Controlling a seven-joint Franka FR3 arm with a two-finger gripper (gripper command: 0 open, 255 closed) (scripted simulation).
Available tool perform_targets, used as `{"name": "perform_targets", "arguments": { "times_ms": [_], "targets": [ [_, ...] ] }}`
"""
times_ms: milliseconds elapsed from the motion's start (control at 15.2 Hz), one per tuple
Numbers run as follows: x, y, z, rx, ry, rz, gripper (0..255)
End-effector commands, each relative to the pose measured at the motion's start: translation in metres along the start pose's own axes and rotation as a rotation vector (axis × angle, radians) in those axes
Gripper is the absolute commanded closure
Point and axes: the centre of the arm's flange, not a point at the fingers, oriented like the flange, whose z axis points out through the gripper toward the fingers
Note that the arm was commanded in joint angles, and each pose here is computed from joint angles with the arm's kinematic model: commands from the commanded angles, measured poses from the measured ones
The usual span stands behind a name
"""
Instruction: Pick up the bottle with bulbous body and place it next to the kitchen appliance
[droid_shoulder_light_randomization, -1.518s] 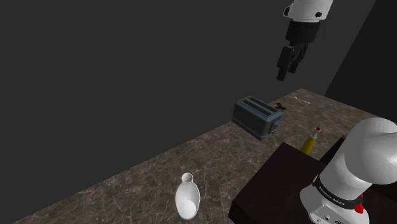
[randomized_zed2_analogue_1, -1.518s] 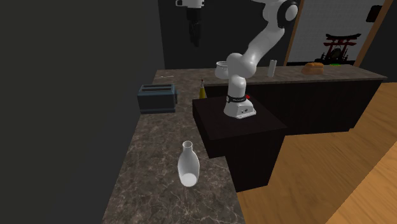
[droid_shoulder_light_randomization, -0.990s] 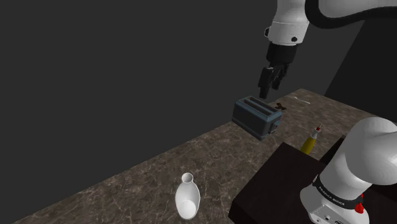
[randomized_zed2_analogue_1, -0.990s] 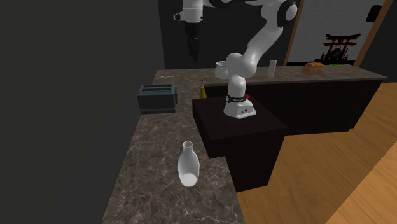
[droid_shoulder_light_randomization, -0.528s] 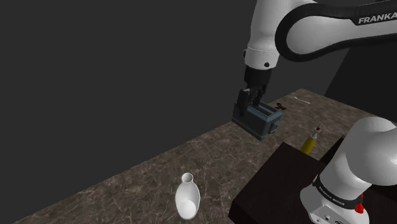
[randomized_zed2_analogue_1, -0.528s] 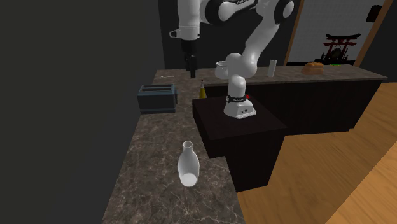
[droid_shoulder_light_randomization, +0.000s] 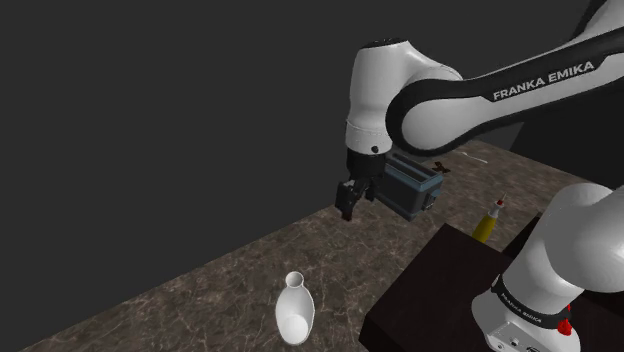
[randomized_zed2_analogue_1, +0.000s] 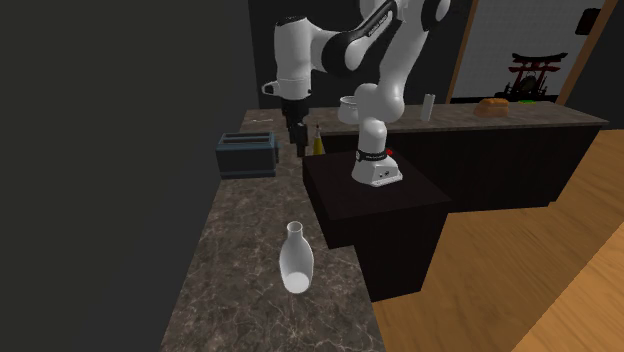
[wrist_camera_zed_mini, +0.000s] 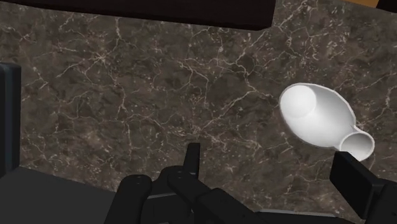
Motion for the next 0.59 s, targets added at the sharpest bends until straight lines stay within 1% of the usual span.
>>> {"name": "perform_targets", "arguments": {
  "times_ms": [0,528],
  "targets": [
    [0.009,-0.017,0.017,0.003,-0.001,-0.006,0],
    [0.038,-0.089,0.088,0.01,-0.007,-0.029,0]
  ]
}}
